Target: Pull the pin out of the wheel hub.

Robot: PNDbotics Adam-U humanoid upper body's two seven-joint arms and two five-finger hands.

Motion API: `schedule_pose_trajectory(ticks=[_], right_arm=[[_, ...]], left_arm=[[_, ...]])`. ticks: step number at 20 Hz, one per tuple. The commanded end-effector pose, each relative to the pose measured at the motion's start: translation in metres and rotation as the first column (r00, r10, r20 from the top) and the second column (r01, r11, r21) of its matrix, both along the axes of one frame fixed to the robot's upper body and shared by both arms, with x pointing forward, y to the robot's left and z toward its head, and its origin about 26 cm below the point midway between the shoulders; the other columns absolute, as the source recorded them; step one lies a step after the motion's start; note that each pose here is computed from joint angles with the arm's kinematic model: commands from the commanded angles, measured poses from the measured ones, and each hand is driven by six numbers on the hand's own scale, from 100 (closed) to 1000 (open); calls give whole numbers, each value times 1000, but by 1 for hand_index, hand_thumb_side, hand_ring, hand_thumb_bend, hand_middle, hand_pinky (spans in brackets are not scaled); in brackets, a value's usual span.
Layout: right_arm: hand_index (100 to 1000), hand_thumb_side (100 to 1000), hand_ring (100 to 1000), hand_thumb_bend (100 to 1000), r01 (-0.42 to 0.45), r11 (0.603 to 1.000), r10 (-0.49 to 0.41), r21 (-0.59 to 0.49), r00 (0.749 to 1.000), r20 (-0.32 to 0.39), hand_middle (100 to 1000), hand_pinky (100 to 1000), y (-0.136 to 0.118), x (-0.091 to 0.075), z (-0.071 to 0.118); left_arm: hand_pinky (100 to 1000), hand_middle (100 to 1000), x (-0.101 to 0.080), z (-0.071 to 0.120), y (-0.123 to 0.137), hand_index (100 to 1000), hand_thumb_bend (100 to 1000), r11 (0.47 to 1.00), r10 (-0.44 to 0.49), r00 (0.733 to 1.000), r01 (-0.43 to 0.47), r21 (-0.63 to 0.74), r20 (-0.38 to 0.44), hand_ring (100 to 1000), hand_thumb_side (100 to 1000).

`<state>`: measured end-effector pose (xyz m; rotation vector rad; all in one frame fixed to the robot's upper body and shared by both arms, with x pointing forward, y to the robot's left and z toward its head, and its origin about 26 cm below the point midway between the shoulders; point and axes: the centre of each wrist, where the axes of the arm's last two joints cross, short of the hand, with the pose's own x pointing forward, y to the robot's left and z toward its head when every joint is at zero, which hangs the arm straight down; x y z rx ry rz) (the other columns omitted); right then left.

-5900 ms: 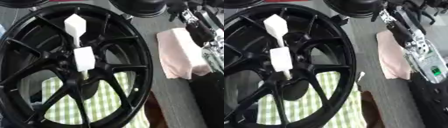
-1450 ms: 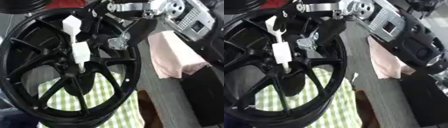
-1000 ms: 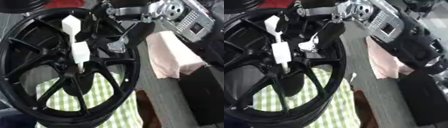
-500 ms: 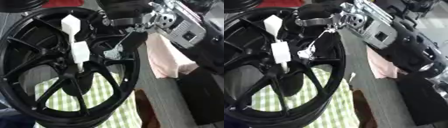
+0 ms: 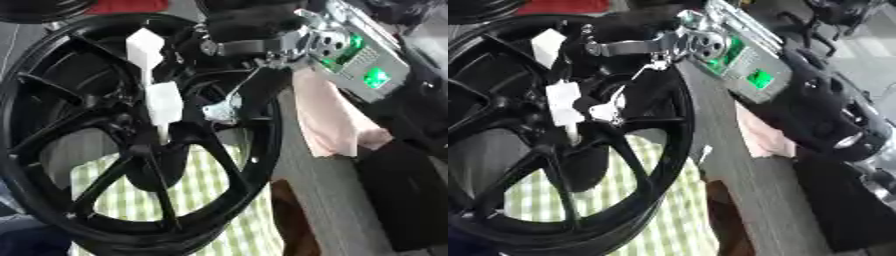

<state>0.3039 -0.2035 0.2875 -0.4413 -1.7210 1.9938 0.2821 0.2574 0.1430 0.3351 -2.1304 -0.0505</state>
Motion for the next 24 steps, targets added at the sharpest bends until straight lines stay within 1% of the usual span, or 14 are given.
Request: schedule_pose_trajectory(ticks=[1,13,20,24], right_arm=[[869,621,972,100,16,1000,-16,-4,1000,21,780,877,1,-3,4],[888,622,975,100,54,998,-54,29,998,16,773,877,4,-2,1],[894,605,993,100,62,995,-66,75,997,46,796,881,3,-2,5],[893,626,1000,100,59,996,-61,72,997,37,811,885,3,-2,5]], left_arm=[[905,621,-2,6,1,797,187,1000,3,1000,-3,9,25,744,722],[907,622,-1,6,-1,798,181,1000,3,1000,-3,9,24,745,729],[908,622,-1,6,-2,798,179,1000,3,1000,-3,8,22,745,733],[909,622,-1,6,-2,798,177,1000,0,1000,-1,7,23,745,734]])
